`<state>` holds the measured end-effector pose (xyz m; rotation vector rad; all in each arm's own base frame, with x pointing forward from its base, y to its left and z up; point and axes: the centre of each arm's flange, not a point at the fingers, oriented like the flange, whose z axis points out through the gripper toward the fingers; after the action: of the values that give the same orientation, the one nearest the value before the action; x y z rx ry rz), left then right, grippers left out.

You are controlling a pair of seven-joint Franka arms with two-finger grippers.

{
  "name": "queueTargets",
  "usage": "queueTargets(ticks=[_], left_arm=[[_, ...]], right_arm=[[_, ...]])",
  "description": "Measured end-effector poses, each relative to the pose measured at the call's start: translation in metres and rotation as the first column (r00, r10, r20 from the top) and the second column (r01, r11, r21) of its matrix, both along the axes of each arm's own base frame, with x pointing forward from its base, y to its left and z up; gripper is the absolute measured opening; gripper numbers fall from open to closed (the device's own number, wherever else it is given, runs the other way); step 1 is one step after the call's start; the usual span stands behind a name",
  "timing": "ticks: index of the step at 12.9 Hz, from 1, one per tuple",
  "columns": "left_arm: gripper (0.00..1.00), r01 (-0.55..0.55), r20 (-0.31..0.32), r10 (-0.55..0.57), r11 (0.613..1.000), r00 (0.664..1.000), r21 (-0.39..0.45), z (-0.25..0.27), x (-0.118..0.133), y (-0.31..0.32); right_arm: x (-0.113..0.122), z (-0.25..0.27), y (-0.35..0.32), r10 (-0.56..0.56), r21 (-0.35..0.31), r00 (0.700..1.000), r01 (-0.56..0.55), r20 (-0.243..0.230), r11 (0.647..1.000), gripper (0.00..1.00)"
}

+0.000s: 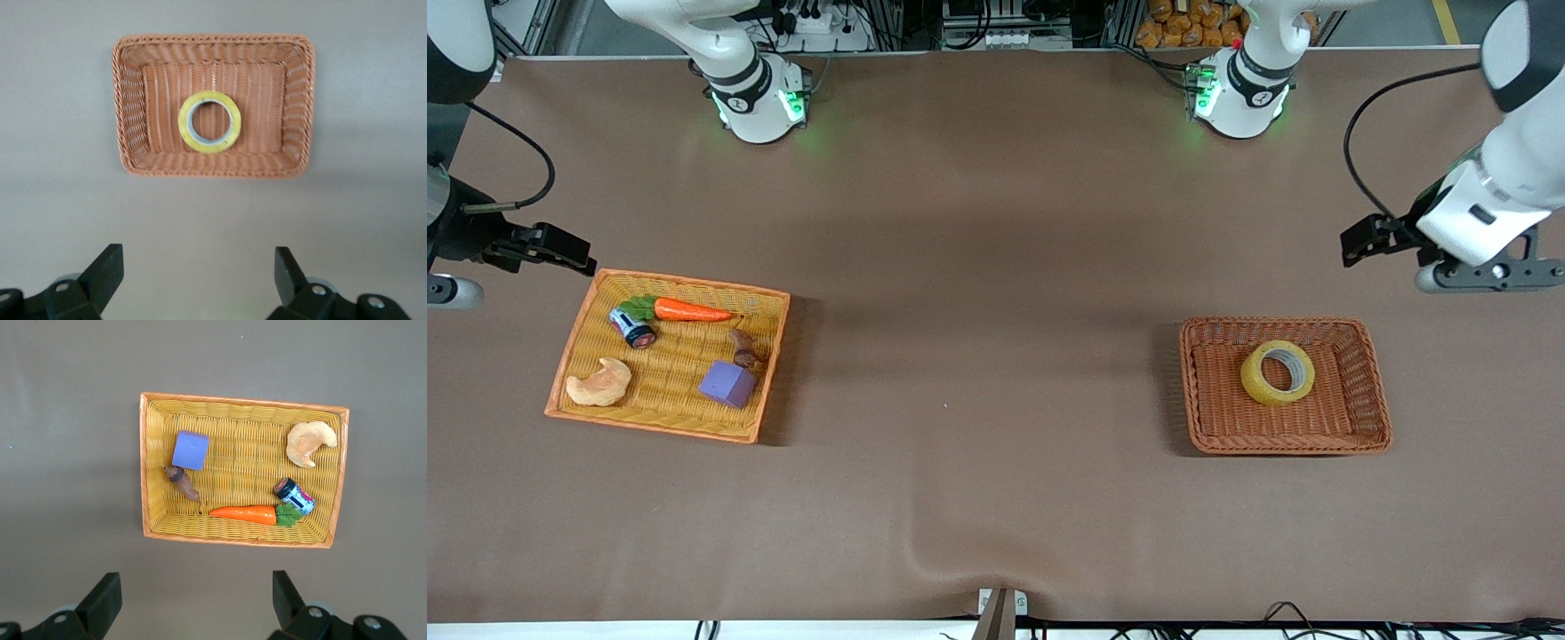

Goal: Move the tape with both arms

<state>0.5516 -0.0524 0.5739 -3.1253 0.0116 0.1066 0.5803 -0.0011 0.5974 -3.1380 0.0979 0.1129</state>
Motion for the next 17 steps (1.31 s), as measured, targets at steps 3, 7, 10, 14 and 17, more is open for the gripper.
queueTargets(ticks=[3, 7, 10, 14, 17], left_arm=[[1.00, 0.002, 0.025, -0.002, 1.000, 1.000, -0.006, 0.028, 0.000, 0.000], [1.00, 0.039, 0.040, -0.039, 0.999, 0.998, -0.009, 0.059, -0.005, 0.003], [1.00, 0.081, 0.007, -0.081, 0.997, 0.997, -0.010, 0.054, -0.006, 0.001], [1.00, 0.096, -0.011, -0.096, 0.995, 0.995, -0.011, 0.045, -0.004, -0.007], [1.00, 0.082, -0.019, -0.082, 0.997, 0.996, -0.011, 0.039, 0.000, 0.001]], right_arm=[[0.000, 0.000, 0.000, 0.000, 0.000, 1.000, 0.000, 0.000, 1.000, 1.00], [0.000, 0.000, 0.000, 0.000, 0.000, 1.000, 0.000, 0.000, 1.000, 1.00], [0.000, 0.000, 0.000, -0.001, 0.000, 1.000, 0.001, 0.000, 1.000, 1.00], [0.000, 0.000, -0.001, -0.001, 0.000, 1.000, 0.001, 0.000, 1.000, 1.00], [0.000, 0.000, -0.001, -0.001, 0.000, 1.000, 0.001, 0.000, 1.000, 1.00]])
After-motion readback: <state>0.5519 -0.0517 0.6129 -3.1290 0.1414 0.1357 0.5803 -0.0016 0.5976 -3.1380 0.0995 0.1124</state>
